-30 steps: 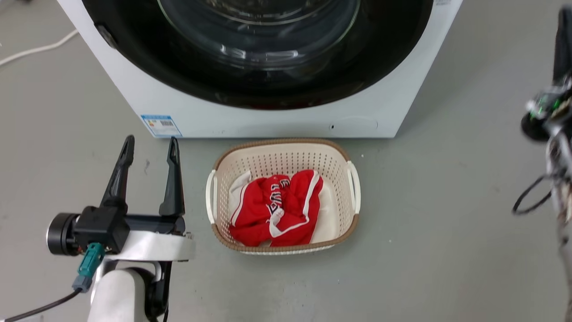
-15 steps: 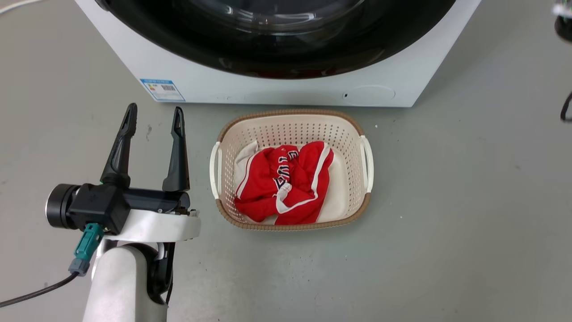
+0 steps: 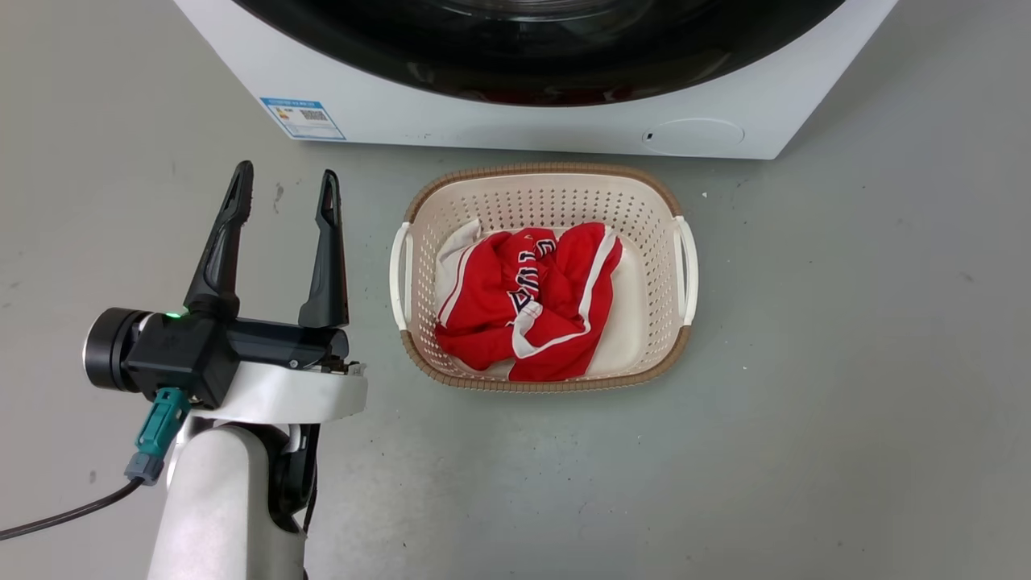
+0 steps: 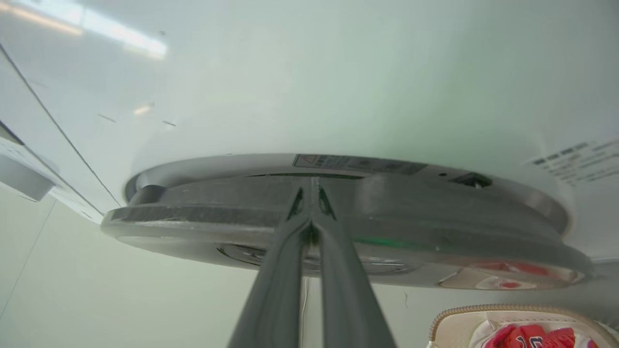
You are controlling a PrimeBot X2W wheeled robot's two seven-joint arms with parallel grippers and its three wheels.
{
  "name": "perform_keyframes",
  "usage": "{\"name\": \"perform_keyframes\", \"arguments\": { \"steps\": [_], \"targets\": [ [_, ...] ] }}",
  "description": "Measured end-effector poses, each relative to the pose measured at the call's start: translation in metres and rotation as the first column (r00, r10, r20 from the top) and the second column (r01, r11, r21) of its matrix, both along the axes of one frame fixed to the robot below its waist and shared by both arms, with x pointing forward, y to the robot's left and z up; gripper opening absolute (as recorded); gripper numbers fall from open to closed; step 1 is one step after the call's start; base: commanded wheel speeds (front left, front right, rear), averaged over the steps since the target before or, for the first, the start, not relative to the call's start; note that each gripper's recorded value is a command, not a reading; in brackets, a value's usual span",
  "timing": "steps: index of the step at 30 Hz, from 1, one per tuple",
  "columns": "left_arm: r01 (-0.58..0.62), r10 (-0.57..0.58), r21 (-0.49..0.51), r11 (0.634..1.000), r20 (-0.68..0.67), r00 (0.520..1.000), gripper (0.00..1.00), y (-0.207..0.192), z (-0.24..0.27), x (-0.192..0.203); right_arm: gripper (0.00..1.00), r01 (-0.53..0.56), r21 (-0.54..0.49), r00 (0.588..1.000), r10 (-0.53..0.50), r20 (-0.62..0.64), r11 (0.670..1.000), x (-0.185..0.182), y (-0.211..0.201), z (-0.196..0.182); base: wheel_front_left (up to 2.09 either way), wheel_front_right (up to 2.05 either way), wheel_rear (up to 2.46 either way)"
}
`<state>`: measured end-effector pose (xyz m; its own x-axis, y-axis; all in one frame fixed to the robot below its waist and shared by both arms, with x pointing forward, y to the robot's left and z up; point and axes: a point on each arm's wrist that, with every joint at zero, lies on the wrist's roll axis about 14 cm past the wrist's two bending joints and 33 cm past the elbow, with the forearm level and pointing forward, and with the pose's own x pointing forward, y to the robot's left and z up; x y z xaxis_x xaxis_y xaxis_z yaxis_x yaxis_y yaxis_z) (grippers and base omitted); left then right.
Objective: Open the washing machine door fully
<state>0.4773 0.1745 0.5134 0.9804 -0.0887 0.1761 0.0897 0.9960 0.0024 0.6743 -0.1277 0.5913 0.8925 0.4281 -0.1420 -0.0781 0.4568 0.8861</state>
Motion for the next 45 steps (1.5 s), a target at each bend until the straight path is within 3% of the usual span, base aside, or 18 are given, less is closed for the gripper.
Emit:
{"name": "perform_keyframes", "arguments": {
  "steps": [11,25,32,45],
  "targets": [
    [-0.001,0.002,0.003,1.000,-0.025,1.000,1.00,0.002,-0.010,0.002,0.00,-0.026,0.003,0.999,0.027,-0.040,1.000,0.009,0.010,-0.006,0.00,0.00,0.00],
    [0.013,-0.013,-0.007,1.000,-0.017,1.000,1.00,-0.004,-0.007,0.003,0.00,-0.193,0.048,0.975,0.197,-0.100,0.980,-0.014,0.027,-0.004,0.00,0.00,0.00],
    [0.020,-0.020,-0.009,1.000,0.000,1.000,1.00,-0.007,0.002,0.000,0.00,-0.316,0.079,0.936,0.325,-0.136,0.945,-0.043,0.036,-0.006,0.00,0.00,0.00],
    [0.019,-0.019,-0.012,1.000,0.024,1.000,1.00,-0.007,0.020,-0.022,0.00,-0.527,0.123,0.825,0.541,-0.161,0.841,-0.110,0.070,-0.007,0.00,0.00,0.00]
  ]
}}
